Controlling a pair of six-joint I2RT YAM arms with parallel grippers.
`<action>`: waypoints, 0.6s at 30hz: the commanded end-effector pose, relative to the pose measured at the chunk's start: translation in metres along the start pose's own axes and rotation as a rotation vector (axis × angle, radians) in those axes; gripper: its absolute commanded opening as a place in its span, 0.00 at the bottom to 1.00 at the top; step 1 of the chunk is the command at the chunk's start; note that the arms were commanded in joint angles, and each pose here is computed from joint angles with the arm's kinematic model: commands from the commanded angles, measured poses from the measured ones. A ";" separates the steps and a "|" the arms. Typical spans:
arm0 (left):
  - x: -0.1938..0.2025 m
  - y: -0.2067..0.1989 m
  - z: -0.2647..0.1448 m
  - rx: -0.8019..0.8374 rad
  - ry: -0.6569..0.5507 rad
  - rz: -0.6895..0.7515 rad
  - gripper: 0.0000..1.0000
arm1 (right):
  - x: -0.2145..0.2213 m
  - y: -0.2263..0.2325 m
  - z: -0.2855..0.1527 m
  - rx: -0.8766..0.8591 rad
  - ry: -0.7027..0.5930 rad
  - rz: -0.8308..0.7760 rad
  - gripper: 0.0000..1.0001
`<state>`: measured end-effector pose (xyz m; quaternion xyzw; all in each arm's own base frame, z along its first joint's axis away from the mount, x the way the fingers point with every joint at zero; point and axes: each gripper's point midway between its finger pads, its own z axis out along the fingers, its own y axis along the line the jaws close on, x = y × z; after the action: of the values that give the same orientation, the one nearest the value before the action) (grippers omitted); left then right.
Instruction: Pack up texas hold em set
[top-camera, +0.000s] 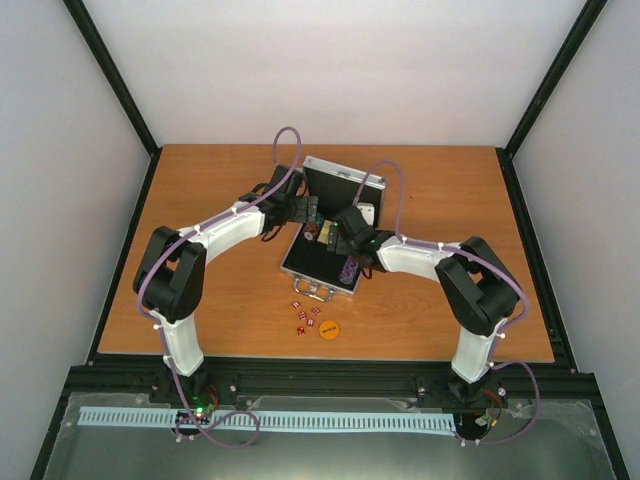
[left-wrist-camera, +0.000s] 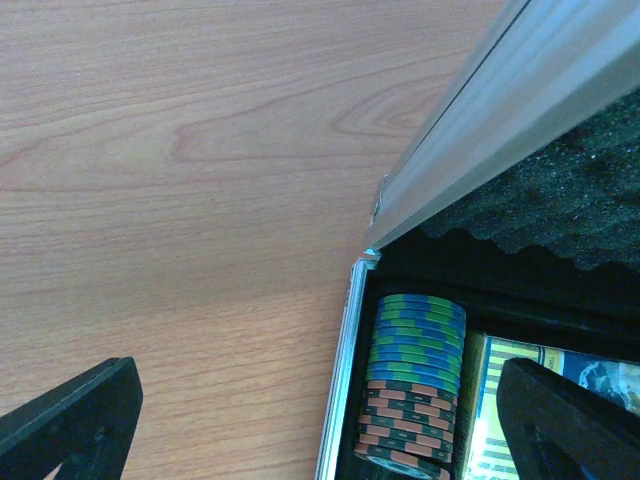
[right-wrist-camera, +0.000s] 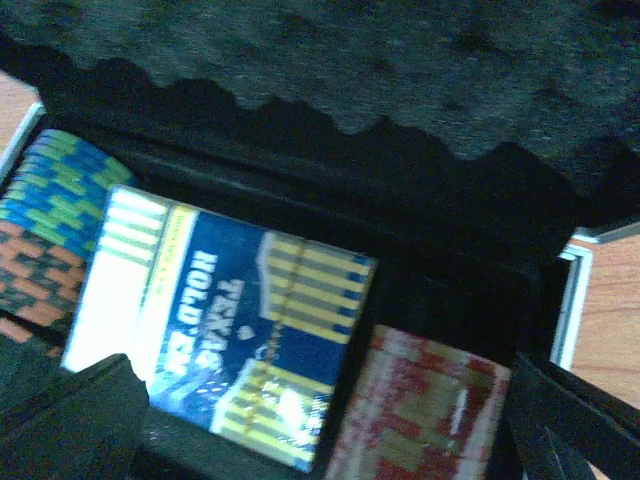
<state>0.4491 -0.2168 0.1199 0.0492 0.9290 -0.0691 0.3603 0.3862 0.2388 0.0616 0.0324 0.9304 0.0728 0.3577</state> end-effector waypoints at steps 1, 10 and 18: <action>-0.012 0.000 0.002 -0.007 -0.034 0.005 1.00 | -0.023 0.027 -0.023 -0.023 -0.117 0.008 1.00; -0.014 0.001 -0.002 -0.007 -0.039 0.006 1.00 | -0.023 0.071 -0.044 -0.195 -0.053 -0.160 1.00; -0.020 0.003 -0.013 -0.015 -0.060 0.004 1.00 | -0.002 0.094 -0.001 -0.319 0.163 -0.373 1.00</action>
<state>0.4524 -0.2128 0.1212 0.0436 0.9272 -0.0604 0.3672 0.3880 0.3219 0.1101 -0.1292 0.9142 0.1509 0.3533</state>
